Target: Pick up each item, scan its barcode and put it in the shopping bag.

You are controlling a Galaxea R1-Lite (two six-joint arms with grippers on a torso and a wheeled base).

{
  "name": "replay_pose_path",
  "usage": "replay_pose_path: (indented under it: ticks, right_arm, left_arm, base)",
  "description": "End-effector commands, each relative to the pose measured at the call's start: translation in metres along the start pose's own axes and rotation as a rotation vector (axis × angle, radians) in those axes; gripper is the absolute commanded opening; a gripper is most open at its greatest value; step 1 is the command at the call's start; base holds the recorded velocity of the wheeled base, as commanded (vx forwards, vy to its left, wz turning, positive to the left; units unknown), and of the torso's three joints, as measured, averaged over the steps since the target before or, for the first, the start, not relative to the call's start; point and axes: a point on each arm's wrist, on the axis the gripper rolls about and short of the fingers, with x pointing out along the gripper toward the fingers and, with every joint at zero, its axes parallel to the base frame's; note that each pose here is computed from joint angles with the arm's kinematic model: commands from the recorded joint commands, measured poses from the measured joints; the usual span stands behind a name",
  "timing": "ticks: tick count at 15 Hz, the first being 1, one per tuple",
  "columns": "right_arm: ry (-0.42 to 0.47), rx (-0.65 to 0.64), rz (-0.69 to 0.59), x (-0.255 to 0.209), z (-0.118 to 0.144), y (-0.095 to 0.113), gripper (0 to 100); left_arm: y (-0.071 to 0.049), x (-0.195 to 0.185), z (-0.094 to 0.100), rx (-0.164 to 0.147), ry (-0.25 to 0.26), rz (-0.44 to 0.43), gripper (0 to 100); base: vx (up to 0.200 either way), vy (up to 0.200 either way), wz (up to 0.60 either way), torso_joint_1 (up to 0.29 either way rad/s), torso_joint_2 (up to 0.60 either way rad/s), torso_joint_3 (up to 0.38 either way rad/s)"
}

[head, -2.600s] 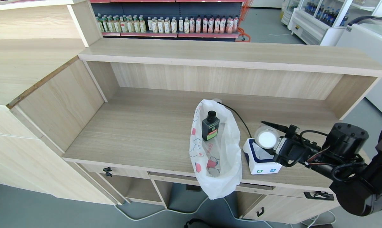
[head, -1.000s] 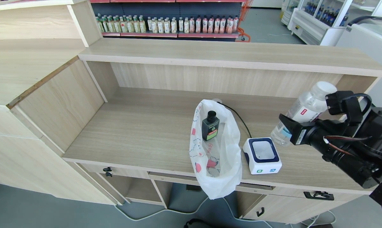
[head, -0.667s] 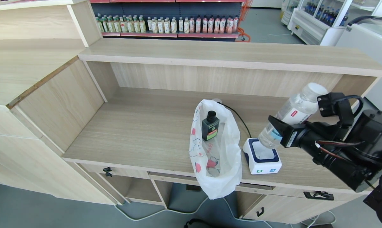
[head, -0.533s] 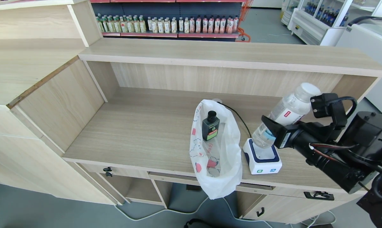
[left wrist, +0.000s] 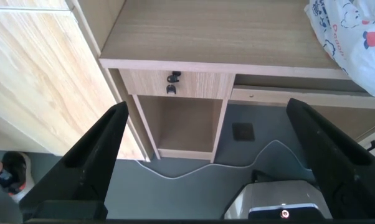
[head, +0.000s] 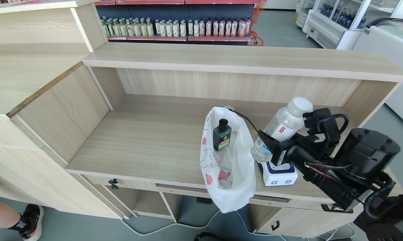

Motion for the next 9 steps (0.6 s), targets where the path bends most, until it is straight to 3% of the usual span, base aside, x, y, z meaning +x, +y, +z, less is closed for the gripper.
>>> replay_pose_path:
  ticks: [1,2,9]
  right_arm:
    - [0.034,-0.005,0.008,0.009,-0.017,0.003,0]
    - [0.033,-0.004,0.008,0.012,-0.022,0.004,0]
    - [0.102,-0.045,0.061,0.028,-0.064,0.013,0]
  left_arm:
    - [0.000,0.000,0.000,0.000,0.000,-0.001,100]
    - [0.000,0.000,0.000,0.002,0.000,-0.001,100]
    - [0.000,0.000,0.000,0.000,0.000,-0.001,100]
  base:
    - [0.000,0.200,0.00,0.002,0.00,-0.002]
    - [0.000,0.200,0.00,0.032,0.01,-0.012]
    - [0.000,0.000,0.00,0.000,0.00,0.000]
